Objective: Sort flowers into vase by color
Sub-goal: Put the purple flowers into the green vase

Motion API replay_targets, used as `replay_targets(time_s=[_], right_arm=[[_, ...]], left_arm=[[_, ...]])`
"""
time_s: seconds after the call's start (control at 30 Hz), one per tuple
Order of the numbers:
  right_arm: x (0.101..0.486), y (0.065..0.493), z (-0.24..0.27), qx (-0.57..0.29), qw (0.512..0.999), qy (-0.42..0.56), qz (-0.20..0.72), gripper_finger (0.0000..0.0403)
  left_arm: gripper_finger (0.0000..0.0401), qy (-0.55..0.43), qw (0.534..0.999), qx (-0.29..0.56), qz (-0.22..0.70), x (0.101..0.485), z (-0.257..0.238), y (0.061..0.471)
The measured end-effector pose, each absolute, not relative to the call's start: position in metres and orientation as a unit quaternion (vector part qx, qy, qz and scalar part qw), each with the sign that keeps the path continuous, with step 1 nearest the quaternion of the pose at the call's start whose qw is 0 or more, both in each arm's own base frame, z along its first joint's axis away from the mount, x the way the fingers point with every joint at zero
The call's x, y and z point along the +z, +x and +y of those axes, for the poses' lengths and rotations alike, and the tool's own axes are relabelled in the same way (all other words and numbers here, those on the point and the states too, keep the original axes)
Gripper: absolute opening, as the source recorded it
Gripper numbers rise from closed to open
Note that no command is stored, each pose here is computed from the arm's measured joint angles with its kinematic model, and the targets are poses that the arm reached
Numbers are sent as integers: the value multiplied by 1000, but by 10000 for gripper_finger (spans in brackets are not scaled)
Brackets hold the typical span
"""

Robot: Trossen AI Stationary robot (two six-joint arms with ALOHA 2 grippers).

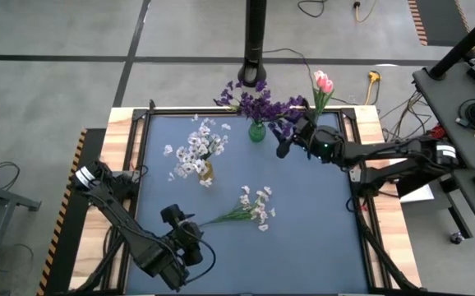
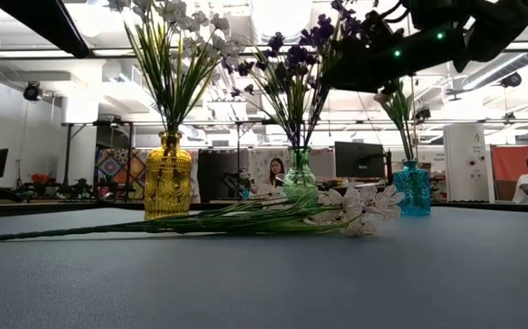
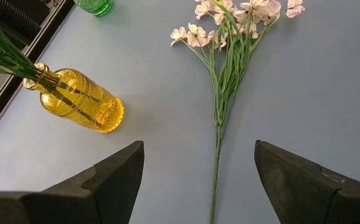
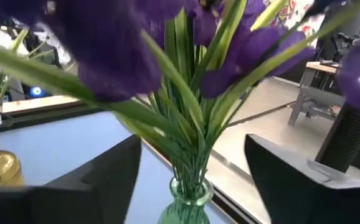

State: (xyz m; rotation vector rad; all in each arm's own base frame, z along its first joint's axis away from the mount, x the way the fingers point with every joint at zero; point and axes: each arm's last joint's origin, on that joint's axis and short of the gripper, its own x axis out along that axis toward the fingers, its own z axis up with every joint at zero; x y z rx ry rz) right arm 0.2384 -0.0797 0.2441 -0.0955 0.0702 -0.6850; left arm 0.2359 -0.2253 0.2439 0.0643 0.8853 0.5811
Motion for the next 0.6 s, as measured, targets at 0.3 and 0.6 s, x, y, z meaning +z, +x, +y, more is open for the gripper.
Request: replay_targets(time_s=[0.3, 0.6], right_arm=[[245, 241, -81, -336, 940, -59, 20, 164], [247, 241, -81, -337, 939, -68, 16, 84]], left_arm=[[286, 31, 863, 278, 422, 244, -225, 236], [286, 31, 862, 278, 422, 244, -225, 236]])
